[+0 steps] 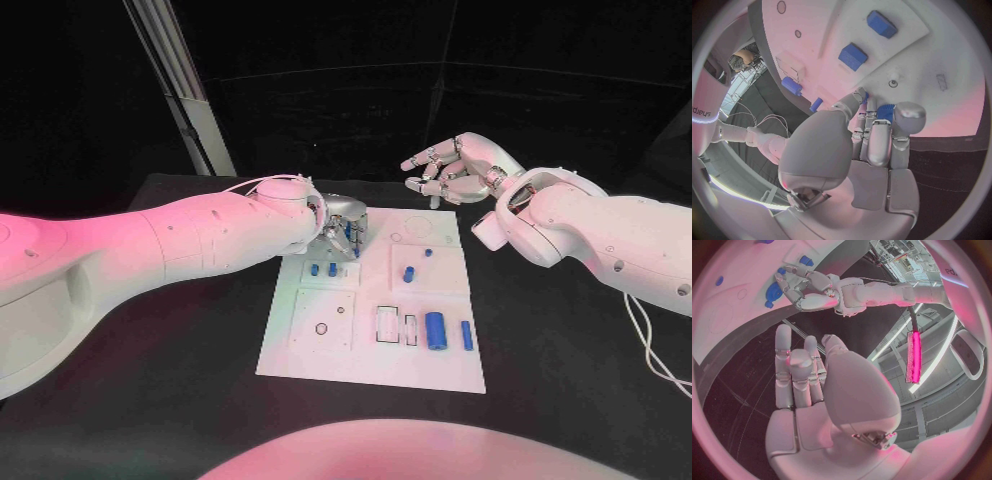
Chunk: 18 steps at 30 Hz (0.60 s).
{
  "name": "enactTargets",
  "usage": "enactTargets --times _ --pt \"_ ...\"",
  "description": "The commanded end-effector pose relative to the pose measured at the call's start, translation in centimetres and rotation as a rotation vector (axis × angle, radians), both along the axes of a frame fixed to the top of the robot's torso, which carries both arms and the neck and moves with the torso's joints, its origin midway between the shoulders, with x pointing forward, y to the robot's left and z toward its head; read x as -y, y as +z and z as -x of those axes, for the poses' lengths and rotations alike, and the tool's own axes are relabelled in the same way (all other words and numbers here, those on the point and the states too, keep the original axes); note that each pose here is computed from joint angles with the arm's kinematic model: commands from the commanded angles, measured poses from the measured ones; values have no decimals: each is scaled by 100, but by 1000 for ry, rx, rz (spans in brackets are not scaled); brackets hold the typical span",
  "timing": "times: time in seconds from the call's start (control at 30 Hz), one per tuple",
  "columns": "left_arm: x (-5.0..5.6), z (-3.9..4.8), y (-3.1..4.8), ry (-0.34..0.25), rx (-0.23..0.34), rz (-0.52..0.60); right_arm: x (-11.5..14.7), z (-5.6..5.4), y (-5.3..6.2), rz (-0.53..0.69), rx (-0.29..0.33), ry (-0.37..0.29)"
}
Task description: Assemble the parts on the task board
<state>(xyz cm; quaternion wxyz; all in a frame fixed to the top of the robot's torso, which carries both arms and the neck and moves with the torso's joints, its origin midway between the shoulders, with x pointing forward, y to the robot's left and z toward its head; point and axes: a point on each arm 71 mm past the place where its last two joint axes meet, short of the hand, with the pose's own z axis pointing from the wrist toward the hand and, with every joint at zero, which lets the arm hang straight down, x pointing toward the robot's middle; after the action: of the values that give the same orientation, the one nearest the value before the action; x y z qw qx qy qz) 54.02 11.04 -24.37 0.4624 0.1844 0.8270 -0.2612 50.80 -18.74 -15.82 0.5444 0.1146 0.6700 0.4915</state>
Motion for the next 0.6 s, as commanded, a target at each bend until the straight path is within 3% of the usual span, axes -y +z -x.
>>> enactTargets --times 0.03,0.27,0.6 --pt "8 17 -34 -10 -10 -12 -9 0 19 -5 10 1" --pt "48 48 -72 -30 -17 1 -10 1 19 -5 10 2" --pt "-1 37 -75 -20 22 32 -9 3 20 -6 11 2"
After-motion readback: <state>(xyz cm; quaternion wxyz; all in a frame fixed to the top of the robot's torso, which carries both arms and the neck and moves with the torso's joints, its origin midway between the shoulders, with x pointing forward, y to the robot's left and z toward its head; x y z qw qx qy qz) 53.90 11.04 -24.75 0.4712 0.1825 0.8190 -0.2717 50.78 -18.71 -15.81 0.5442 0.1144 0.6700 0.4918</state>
